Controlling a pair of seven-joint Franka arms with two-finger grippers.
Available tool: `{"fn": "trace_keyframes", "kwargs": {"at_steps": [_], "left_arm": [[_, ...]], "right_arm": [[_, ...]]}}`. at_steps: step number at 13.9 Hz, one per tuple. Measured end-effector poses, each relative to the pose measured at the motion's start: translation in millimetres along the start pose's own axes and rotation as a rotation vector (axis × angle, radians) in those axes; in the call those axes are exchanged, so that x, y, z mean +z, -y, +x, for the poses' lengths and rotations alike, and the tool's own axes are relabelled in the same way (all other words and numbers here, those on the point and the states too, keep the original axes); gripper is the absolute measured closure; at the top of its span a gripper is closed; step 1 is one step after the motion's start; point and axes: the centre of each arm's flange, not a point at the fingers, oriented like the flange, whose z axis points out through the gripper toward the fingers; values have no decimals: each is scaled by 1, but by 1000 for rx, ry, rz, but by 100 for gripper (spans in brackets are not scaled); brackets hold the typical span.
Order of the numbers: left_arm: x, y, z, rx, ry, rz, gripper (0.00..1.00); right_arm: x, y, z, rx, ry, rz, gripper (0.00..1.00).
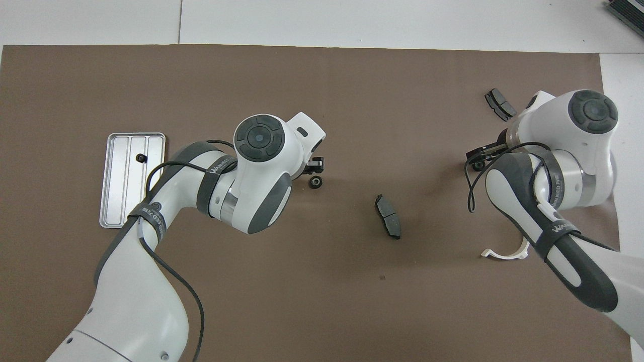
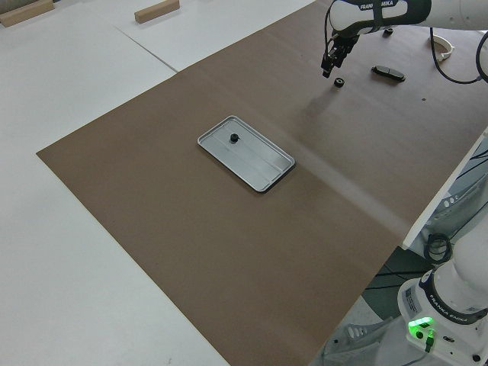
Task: Pick bearing gear from pile to tray
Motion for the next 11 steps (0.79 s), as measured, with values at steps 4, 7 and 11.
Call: {"fn": "trace_keyframes", "kwargs": {"at_steps": [4,7,11], "left_arm": [[9,-15,-5,23,-13,-8,33],[9,-17,-3,25,-31,-17,33],[17,-23,-6,34,-32,-18,33]], "right_arm": [[32,9,-12,7,19,35,0],[38,12,-16,2,33,38,0],[38,13,-18,1,35,40,27]]}}
